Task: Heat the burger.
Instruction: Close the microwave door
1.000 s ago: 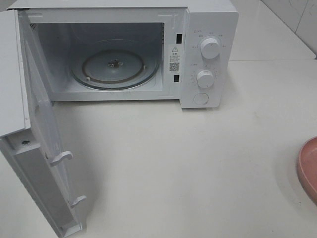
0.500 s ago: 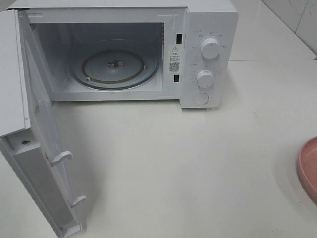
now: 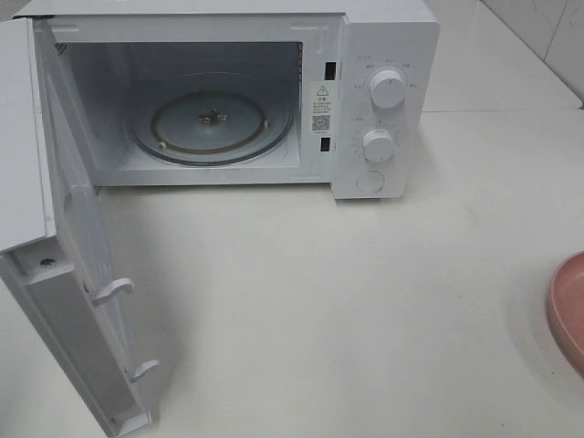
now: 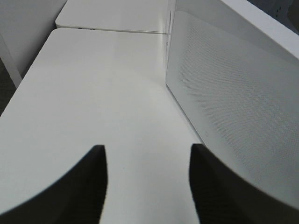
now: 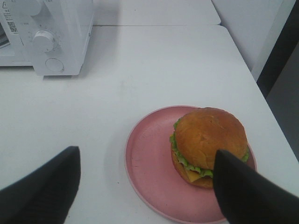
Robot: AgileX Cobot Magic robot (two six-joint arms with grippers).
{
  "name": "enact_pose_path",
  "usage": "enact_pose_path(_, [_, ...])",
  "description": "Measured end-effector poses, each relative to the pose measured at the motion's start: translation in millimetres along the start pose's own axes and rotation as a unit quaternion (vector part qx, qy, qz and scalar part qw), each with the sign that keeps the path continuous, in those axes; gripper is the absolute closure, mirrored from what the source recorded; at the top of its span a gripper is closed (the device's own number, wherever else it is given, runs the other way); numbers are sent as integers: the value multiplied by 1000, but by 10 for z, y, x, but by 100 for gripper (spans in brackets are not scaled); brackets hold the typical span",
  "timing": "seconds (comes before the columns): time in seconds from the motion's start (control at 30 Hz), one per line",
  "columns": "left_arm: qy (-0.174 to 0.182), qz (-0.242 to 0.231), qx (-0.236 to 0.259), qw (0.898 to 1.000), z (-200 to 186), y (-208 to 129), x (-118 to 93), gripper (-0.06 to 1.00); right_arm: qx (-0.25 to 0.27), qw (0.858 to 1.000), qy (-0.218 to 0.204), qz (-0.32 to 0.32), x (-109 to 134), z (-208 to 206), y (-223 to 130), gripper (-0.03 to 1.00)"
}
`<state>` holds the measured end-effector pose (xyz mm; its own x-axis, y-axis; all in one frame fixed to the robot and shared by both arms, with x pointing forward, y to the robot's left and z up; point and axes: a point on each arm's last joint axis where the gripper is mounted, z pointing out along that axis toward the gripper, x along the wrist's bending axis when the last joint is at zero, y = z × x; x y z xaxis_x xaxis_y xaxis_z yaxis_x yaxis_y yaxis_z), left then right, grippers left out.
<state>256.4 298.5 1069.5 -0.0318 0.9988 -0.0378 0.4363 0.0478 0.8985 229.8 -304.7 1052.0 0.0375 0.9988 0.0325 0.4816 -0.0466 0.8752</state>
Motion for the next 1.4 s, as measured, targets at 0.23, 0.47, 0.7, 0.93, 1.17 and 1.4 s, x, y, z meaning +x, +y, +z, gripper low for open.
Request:
enact_pose_path(0.23, [2, -3, 5, 1000, 229, 152, 11, 93, 0, 1000, 0, 0, 0, 0, 0, 21])
enact_pose_path(0.47, [7, -4, -42, 999, 554, 116, 36, 94, 0, 1000, 0, 0, 0, 0, 0, 21])
enact_pose_path(0.7, [14, -6, -113, 993, 898, 3, 72, 94, 0, 1000, 0, 0, 0, 0, 0, 21])
enact_pose_path(0.93, [21, -6, -159, 987, 1112, -74, 97, 94, 0, 1000, 0, 0, 0, 0, 0, 21])
enact_pose_path(1.17, [20, 14, -168, 985, 1374, -95, 102, 94, 0, 1000, 0, 0, 0, 0, 0, 21])
enact_pose_path(1.4, [-56, 62, -137, 987, 1636, -166, -34, 94, 0, 1000, 0, 0, 0, 0, 0, 21])
